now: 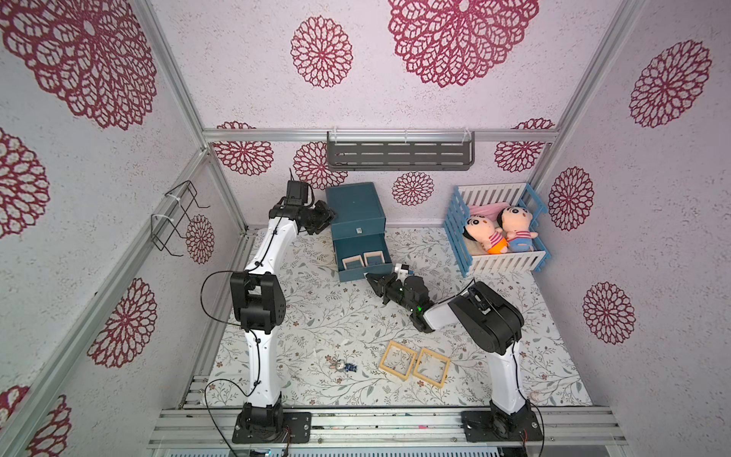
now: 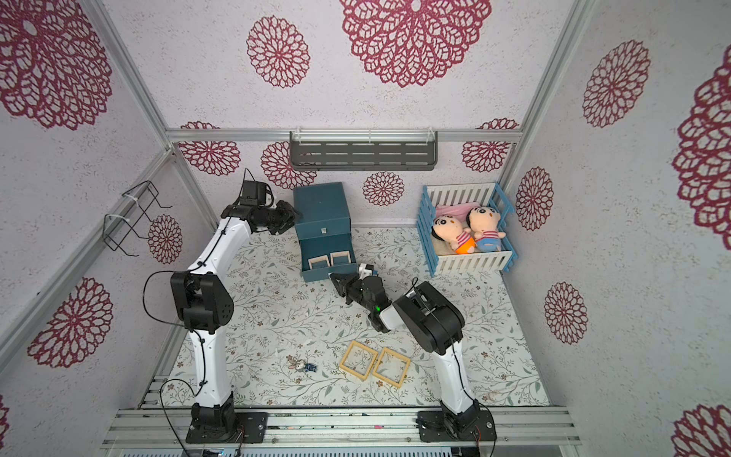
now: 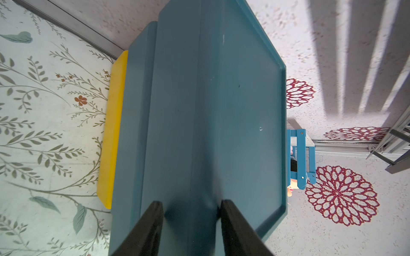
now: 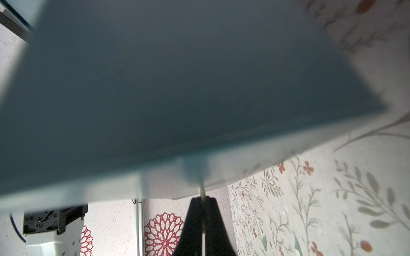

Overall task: Place the brooch boxes into the drawer by color
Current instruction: Close the drawer in the storage box.

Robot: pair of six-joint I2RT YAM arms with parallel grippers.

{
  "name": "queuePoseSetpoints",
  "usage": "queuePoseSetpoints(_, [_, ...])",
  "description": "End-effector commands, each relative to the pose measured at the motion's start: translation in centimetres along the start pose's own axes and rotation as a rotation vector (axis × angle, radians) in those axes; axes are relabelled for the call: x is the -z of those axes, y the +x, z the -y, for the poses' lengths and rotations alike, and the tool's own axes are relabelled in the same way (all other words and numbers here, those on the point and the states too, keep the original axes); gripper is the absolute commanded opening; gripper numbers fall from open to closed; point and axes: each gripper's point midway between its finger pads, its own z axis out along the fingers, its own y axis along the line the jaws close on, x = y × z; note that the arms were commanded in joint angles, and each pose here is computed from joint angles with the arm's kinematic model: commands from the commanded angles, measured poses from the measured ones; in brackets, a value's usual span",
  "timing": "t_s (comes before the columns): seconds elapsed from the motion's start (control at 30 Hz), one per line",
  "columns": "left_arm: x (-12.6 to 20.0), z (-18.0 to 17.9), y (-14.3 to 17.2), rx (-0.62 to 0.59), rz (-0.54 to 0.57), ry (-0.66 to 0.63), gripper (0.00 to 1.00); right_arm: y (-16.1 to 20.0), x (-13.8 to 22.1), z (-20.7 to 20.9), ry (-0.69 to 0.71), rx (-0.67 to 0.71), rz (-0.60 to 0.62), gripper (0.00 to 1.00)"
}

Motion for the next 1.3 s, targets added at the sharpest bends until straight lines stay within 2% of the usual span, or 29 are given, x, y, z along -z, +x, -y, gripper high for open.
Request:
queuePoseSetpoints(0.0, [-1.2,-2.1,0.8,0.028,-0.034,-0.047,0.48,-0.3,-0.3,-2.4,-0.057,0.022,0.024,0.00])
queuePoseSetpoints(0.43, [-1.3,-2.0,0.9,0.040,-0.036,-0.042,0.47,-2.0,-1.3,-3.7,-0.069,0.030,0.053,0.00])
queuePoseSetpoints(1.27, [-1.6,-2.0,1.1,0.052,-0.042,-0.034,0.45,-7.6,-7.5,-3.0,-0.039,0.033,0.127,0.00])
